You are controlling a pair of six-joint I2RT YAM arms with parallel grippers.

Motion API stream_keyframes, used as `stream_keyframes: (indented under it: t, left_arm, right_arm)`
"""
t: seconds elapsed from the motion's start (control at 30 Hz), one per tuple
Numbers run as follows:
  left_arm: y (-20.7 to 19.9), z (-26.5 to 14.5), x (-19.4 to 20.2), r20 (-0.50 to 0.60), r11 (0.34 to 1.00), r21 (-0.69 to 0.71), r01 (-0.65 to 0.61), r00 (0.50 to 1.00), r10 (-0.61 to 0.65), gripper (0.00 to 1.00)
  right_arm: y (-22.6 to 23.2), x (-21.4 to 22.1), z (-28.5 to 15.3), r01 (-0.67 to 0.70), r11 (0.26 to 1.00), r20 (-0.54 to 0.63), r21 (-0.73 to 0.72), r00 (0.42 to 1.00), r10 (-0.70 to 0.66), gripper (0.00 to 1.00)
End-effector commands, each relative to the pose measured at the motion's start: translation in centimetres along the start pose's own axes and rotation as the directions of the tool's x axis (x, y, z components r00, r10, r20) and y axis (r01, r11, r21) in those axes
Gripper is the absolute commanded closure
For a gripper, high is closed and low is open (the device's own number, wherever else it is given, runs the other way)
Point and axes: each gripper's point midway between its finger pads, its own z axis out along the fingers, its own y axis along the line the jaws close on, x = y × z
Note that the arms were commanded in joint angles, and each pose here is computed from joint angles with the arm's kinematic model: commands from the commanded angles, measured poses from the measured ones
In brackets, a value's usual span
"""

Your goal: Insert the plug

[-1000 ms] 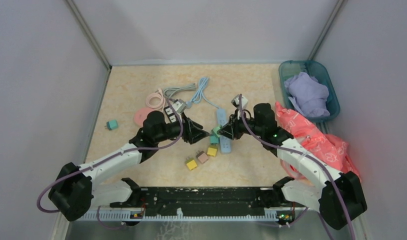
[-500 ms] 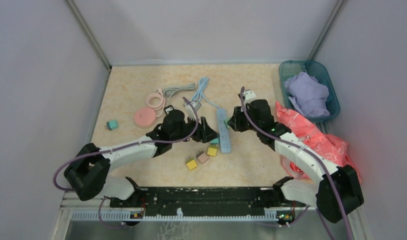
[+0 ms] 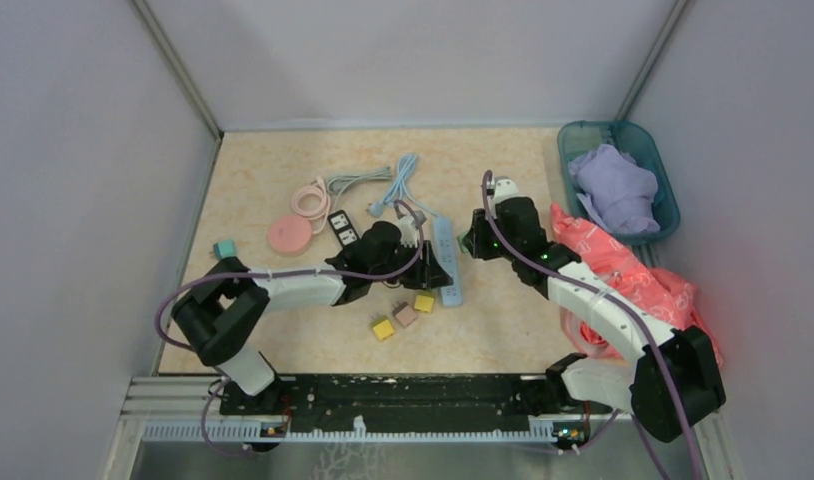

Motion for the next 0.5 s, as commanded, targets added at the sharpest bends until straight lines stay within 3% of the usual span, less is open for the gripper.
stream_keyframes:
  t: [0.0,0.47]
  left_arm:
    - [-0.5,1.0,-0.1,-0.008,0.999,-0.003,0.046,0.999,-0.046,0.52]
    - [2.9,2.4,2.6,-0.077,0.978,-0.182,0.106,0.990,-0.122,0.57]
  right_arm:
    - [0.6,-3.8,-0.4,-0.018,1.000,0.096,0.012,0.995,0.017,1.00]
    - [1.3,-4.1,0.5,0.028,0.995,0.080,0.091,0.996,-0.035,1.00]
